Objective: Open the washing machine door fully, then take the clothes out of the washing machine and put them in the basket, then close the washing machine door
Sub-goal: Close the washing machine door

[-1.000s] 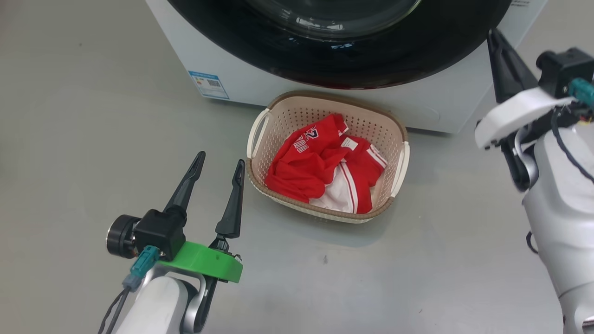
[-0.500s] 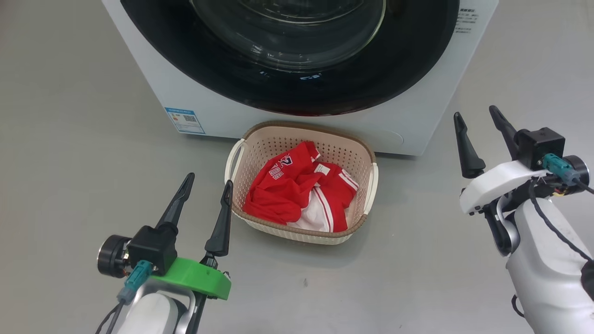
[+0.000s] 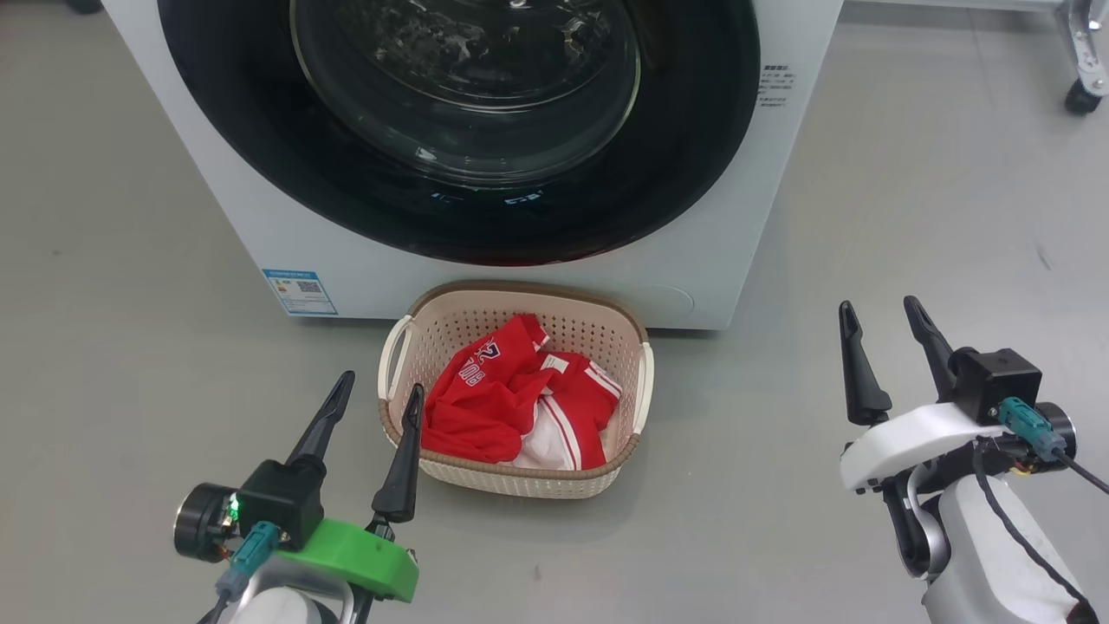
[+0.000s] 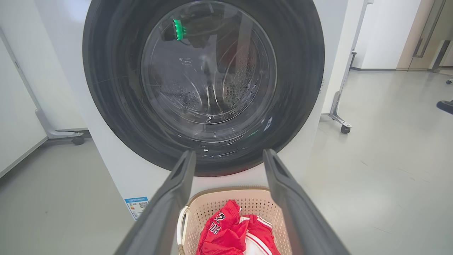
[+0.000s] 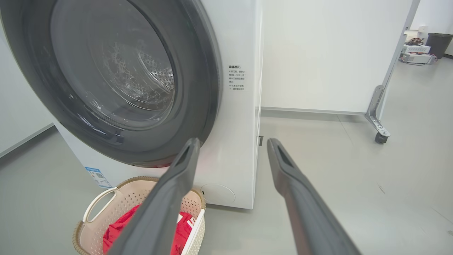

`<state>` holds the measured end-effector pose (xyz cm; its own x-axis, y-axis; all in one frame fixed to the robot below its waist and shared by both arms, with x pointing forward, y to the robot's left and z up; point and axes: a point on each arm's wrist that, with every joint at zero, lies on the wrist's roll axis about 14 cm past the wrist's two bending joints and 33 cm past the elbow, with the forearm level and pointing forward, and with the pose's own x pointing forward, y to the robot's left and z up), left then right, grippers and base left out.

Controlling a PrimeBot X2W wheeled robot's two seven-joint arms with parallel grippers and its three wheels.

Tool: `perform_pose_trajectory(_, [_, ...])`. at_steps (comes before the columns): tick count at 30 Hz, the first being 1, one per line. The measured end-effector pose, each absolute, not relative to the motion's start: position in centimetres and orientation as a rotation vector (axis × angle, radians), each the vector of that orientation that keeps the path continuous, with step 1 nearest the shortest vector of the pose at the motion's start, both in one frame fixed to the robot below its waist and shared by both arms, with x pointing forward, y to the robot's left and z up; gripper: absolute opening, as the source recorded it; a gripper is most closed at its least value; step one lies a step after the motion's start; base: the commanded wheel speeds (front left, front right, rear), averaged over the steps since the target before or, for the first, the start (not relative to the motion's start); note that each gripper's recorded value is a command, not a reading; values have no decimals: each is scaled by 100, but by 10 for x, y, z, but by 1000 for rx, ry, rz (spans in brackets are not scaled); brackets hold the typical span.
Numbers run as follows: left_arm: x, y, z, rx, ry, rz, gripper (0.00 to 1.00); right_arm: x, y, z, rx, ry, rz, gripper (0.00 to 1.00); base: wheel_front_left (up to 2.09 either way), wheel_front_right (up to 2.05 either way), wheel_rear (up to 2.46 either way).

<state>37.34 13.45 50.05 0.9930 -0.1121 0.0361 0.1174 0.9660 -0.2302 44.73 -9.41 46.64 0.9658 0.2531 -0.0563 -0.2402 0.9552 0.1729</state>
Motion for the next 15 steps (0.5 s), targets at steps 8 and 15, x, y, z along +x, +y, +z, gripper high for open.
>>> perform_pose_trajectory(8, [370, 123, 504, -231, -22, -158, 100, 419, -115, 473, 169, 54, 188, 100, 0, 0, 0])
perform_pose_trajectory(15, [360, 120, 500, -234, 5, -169, 100, 391, -124, 469, 180, 64, 151, 100, 0, 0, 0])
